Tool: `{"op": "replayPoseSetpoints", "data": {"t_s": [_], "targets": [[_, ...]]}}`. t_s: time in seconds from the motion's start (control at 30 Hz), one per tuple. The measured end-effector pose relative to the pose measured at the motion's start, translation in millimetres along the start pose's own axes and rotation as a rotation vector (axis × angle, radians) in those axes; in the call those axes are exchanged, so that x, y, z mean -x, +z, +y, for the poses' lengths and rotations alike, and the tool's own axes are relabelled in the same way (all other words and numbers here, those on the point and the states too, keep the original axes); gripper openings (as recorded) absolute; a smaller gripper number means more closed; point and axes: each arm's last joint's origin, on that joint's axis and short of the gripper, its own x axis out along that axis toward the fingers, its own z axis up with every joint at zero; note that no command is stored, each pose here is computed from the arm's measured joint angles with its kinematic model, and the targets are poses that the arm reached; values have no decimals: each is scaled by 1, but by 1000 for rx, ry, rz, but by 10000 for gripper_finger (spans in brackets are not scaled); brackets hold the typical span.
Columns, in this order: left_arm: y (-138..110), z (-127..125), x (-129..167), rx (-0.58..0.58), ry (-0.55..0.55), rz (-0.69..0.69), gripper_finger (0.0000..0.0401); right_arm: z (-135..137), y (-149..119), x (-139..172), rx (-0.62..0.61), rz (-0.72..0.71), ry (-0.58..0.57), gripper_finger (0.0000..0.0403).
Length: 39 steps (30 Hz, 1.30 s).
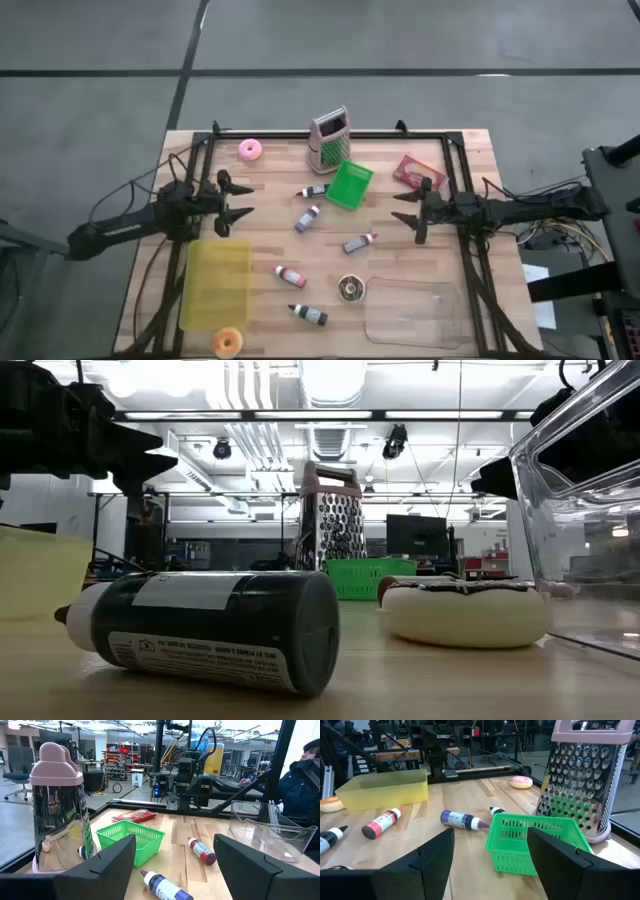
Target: Pick & Place Food Item
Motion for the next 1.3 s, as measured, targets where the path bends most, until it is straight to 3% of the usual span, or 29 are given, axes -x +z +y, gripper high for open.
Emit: {"op": "replayPoseSetpoints", "data": {"t_s": [0.97, 1.13, 1.3], "targets": [[-3, 0, 0, 14, 2, 30, 273, -1, -2, -1, 19, 15, -30, 235], [-3, 0, 0, 14, 2, 30, 273, 1, 4, -9, 21, 126, -59, 235], [-3, 0, 0, 14, 2, 31, 273, 6, 28, -27, 87, 342, -161, 235]]}}
